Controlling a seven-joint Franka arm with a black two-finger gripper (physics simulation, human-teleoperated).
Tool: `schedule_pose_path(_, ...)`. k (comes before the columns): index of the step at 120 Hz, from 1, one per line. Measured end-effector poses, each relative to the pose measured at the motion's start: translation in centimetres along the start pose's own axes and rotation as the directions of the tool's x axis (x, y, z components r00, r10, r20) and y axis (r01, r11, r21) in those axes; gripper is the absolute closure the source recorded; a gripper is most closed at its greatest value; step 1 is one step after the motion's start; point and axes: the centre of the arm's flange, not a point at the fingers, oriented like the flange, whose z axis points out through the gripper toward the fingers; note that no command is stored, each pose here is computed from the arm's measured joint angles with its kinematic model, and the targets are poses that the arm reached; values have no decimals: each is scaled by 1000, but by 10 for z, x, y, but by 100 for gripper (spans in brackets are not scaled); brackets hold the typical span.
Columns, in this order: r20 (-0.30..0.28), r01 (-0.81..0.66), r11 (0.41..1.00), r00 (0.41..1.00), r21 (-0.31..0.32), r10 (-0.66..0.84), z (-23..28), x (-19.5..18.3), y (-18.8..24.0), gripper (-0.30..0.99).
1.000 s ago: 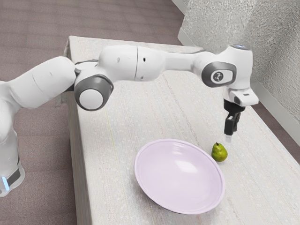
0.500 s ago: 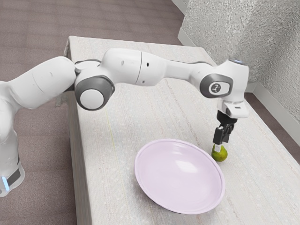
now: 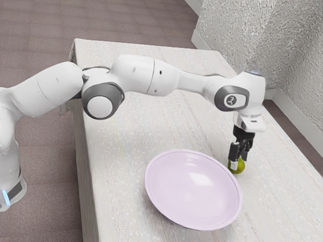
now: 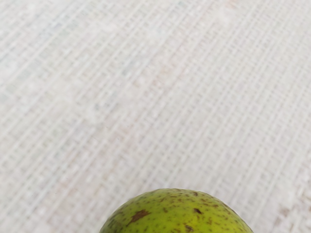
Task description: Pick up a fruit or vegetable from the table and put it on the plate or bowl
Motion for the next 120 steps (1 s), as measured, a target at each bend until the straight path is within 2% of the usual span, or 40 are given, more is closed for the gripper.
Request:
schedule_pose_path(24,-35,-25,999,999,-34,24,13,5,3,1)
schedule_pose_path(47,-42,-33,998,999,-49,31,23,1,2,16)
schedule_pose_path(55,-41,-36,998,999,-51,34,24,-1,1,10)
schedule_pose_path(67,-43,-44,998,998,-54,42,25,-3,0,-14)
schedule_pose_path(86,-47,-57,997,997,-53,54,26,-2,0,-18)
schedule_pose_path(92,-49,-61,997,997,-52,58,25,-2,1,-13)
schedule_pose_path(110,-27,-57,998,998,-32,56,14,-9,0,22)
schedule_pose_path(120,-25,-60,998,998,-29,59,13,-9,1,33)
